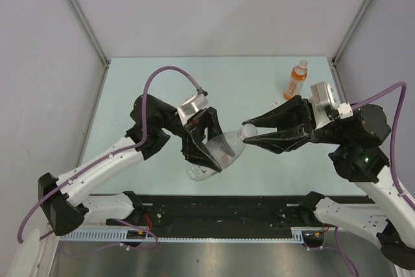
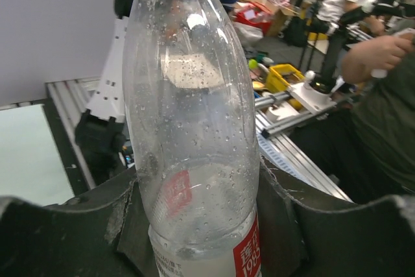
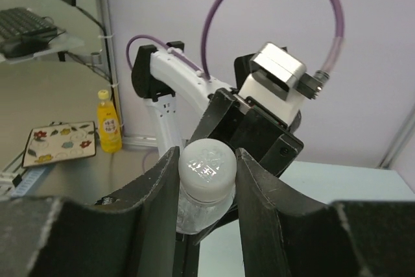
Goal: Unscrew the bottle caps
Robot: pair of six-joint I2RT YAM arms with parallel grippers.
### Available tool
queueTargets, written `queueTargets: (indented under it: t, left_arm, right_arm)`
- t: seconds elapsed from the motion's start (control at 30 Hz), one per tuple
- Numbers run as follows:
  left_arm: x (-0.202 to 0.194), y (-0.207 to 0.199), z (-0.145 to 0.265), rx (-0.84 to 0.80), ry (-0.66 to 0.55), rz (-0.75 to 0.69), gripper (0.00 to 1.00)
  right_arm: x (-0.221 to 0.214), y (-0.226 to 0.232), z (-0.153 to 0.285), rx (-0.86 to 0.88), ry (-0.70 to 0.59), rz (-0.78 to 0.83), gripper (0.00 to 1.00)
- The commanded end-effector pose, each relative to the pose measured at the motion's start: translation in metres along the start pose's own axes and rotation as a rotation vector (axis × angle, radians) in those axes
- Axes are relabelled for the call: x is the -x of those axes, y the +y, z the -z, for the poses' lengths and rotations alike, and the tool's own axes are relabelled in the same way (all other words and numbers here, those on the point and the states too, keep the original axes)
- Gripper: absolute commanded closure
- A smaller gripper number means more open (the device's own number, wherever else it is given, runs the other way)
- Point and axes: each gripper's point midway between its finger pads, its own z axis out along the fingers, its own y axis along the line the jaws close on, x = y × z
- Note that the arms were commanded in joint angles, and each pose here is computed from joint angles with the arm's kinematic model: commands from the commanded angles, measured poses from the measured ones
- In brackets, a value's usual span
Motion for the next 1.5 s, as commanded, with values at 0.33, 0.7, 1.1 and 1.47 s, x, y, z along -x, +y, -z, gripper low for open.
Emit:
queueTargets:
  t: [0.33,0.7,1.1,1.47]
  left_arm:
    - [0.048,-0.04,0.0,-0.244,-0.143,-0.022,1.0]
    - [0.049,-0.036,0.001,-0.233,-0.112,-0.043,1.0]
    - [0.034,0.026,0.046,0.015,-0.214,0.033,1.0]
    - [0.027,0.132,0.112,0.607,-0.322,0.054,1.0]
  right_arm:
    - [-0.027,0.072,0.026,0.418,0.136,-0.016,1.0]
    - [-0.026,0.064,0.031,0.359,0.143,-0.004,1.0]
    - [0.016,0.016,0.025,0.007,0.029,0.059,1.0]
    - [0.017,-0.073,0.04,-0.48,-0.005,0.041,1.0]
